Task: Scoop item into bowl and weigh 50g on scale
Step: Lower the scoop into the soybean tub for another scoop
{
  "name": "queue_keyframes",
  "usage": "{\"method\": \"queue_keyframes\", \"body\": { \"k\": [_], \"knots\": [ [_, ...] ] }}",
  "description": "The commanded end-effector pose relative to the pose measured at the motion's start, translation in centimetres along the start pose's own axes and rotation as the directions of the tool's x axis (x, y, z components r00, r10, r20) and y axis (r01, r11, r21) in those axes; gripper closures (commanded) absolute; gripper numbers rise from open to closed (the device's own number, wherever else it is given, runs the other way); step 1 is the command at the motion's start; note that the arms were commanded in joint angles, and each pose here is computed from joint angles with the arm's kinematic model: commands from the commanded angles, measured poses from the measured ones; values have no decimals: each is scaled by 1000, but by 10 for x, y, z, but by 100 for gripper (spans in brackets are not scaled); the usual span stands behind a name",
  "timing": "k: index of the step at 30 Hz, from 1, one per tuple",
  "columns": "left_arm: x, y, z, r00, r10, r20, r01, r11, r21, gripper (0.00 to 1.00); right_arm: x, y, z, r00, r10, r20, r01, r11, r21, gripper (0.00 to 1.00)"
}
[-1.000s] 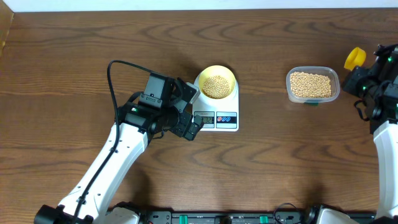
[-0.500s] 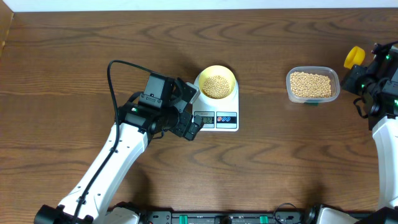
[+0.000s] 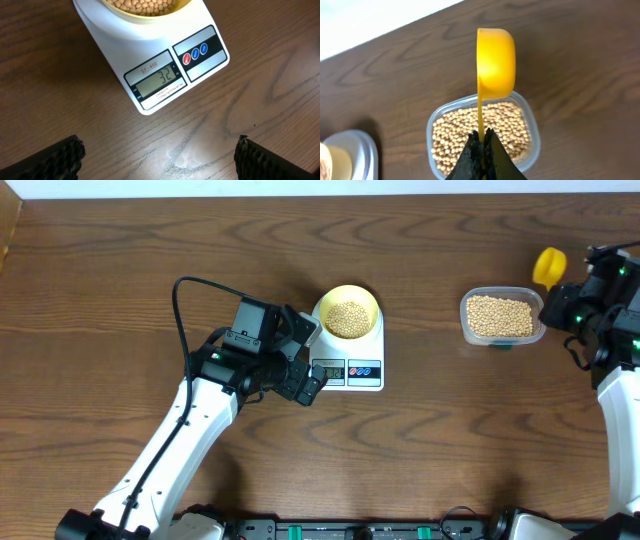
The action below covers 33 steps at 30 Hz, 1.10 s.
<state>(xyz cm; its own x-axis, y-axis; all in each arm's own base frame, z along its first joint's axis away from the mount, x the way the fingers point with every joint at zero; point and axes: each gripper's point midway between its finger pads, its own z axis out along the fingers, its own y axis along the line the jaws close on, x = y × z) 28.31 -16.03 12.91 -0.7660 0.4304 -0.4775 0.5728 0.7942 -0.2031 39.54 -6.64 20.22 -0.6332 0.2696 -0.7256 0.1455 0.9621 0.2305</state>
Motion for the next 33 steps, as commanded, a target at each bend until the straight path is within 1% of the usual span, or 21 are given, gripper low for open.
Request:
{"method": "queue_keyframes", "body": {
  "k": [1,4,8,11,13,15,16,22,28,33],
  "knots": [
    [3,1,2,1000,11,-11,-11,1000,-4,2,3,26,3,987,-161,-3,160,984,-78,99],
    [3,1,2,1000,11,-11,-11,1000,-4,2,11,38,4,982,-186,-27,182,978,-104,99],
    [3,1,2,1000,11,-11,-11,1000,-4,2,35,49,4,954,-281,-105,267,955,-130,99],
    [3,1,2,1000,11,-11,-11,1000,-4,2,45,40,5,941,-299,-159,294,954,-53,99],
    [3,1,2,1000,11,-11,-11,1000,-4,2,44,26,4,935,-306,-180,318,947,44,99],
    [3,1,2,1000,11,-11,-11,1000,-4,2,42,13,3,933,-304,-191,329,937,118,98],
    [3,1,2,1000,11,-11,-11,1000,-4,2,43,12,3,932,-303,-198,329,936,121,99],
    [3,1,2,1000,11,-11,-11,1000,-4,2,62,8,9,922,-279,-270,317,942,110,99],
    [3,1,2,1000,11,-11,-11,1000,-4,2,76,3,22,932,-181,-315,232,964,133,98],
    [3,1,2,1000,11,-11,-11,1000,-4,2,97,4,32,907,-161,-389,215,971,99,99]
  ]
}}
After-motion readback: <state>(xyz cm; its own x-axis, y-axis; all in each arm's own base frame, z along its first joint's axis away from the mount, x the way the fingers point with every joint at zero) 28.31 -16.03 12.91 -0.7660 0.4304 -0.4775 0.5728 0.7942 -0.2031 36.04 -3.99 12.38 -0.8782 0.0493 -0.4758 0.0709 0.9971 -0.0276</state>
